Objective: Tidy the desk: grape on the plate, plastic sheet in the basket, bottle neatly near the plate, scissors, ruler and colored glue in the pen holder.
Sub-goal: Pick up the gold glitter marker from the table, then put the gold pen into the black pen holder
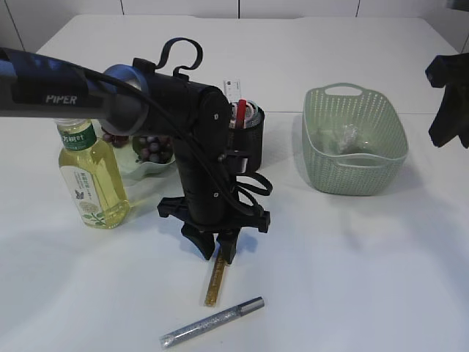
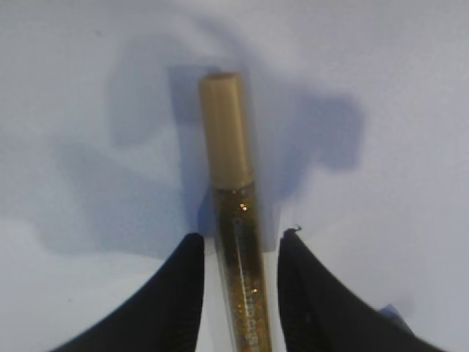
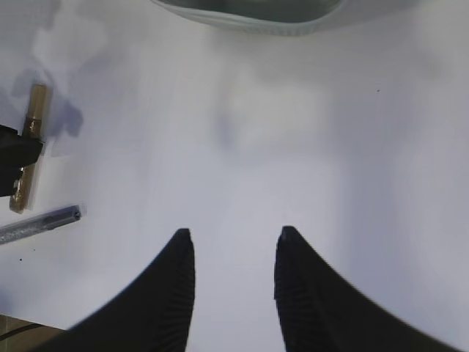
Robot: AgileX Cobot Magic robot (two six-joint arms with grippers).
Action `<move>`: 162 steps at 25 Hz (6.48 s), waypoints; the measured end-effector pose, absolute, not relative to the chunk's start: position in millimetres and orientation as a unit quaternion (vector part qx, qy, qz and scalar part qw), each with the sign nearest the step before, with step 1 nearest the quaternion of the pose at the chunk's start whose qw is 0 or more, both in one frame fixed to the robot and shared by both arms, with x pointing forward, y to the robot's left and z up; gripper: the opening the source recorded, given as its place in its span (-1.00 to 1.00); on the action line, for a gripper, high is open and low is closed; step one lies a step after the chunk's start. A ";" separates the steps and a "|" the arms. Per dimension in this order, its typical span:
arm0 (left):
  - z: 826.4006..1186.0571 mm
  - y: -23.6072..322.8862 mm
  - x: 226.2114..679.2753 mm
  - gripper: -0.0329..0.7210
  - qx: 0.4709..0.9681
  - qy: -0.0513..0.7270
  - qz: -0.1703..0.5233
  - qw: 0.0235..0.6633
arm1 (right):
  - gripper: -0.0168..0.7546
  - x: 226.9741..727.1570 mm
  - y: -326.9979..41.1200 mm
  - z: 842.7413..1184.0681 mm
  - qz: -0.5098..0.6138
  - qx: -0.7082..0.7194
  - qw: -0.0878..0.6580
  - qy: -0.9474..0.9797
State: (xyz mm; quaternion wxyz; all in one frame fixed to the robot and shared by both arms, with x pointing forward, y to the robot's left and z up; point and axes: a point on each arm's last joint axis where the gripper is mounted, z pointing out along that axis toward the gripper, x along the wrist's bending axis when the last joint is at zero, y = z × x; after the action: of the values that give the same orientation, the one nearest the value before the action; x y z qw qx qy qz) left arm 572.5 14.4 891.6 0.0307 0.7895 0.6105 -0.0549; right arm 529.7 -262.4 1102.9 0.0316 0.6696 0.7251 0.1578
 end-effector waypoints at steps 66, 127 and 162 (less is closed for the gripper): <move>970.6 54.5 541.7 -0.81 0.759 0.459 0.153 0.435 | -0.17 529.7 -262.4 1102.9 0.158 0.668 0.032 0.727; 943.0 62.2 661.3 -0.73 0.652 0.419 0.290 0.562 | -0.17 530.0 -268.1 1102.0 0.135 0.656 0.057 0.740; 1007.1 80.0 629.2 -0.16 0.734 0.463 0.237 0.437 | -0.17 530.0 -268.1 1102.0 0.134 0.655 0.057 0.741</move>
State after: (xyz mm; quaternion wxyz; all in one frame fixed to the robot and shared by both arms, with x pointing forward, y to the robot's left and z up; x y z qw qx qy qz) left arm 629.2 80.0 1007.1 0.4365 0.7338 0.4634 0.2369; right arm 530.0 -268.1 1102.0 0.0574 0.6554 0.7410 0.1343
